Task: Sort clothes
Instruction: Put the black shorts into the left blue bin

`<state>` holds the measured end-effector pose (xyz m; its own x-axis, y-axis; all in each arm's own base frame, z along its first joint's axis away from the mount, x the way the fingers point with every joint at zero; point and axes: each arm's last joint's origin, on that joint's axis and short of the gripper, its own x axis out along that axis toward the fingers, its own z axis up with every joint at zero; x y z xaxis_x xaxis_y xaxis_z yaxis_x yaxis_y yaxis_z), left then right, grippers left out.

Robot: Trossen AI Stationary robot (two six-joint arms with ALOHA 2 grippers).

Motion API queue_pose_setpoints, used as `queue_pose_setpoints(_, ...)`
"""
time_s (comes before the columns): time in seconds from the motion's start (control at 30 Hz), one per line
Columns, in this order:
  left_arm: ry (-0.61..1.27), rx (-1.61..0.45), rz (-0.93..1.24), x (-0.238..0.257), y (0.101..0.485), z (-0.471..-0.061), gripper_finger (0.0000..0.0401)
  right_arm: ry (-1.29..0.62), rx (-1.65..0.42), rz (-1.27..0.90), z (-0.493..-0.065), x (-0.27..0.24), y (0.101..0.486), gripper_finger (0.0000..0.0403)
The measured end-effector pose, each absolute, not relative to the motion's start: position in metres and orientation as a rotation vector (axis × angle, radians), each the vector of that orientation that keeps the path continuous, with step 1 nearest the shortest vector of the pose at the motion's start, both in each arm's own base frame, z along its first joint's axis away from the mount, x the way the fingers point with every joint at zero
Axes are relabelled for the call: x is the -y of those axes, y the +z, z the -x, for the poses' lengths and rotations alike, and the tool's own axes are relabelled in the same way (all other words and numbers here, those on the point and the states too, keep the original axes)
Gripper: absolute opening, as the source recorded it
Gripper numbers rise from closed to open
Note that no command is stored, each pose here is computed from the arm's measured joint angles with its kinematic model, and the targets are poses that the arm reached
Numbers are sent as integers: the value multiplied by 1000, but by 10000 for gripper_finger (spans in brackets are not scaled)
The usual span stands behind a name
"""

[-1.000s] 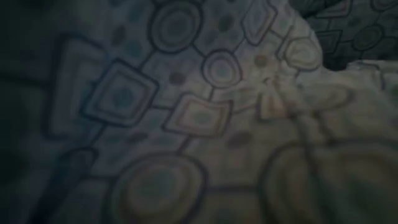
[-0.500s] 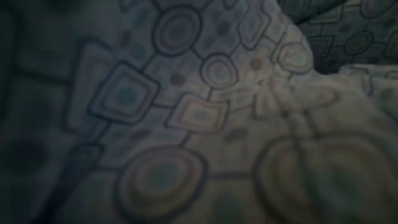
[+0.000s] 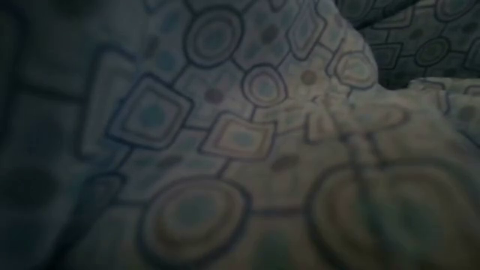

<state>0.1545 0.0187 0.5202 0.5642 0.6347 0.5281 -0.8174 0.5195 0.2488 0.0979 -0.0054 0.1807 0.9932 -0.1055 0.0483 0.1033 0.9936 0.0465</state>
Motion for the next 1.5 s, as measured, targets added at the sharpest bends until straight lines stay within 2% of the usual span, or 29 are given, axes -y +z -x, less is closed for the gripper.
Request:
queue_pose_setpoints(0.2, 1009, 561, -572, -23, 547, -130, 13, -146, 50, -45, -98, 7, 178, 12)
queue_pose_setpoints(0.5, 1145, 698, -861, -32, 563, -124, 13, -148, 68, -33, -98, 7, 180, 12)
queue_pose_setpoints(0.77, 1364, 447, -1137, -66, 564, -149, 13, -151, 71, -21, -98, 7, 180, 12)
queue_pose_setpoints(0.93, 1385, 237, -1164, -100, 550, -170, 13, -164, 69, -20, -98, 7, 180, 12)
queue_pose_setpoints(1.03, 1366, 0, -1105, -129, 532, -181, 13, -164, 69, -20, -98, 7, 180, 12)
queue_pose_setpoints(1.2, 1292, -370, -886, -164, 493, -186, 13, -165, 65, 2, -98, 7, 180, 12)
queue_pose_setpoints(1.43, 1229, -529, -423, -176, 451, -177, 13, -165, 65, 5, -98, 7, 179, 12)
queue_pose_setpoints(1.5, 1162, -555, -308, -174, 440, -177, 13, -165, 65, 5, -98, 7, 180, 12)
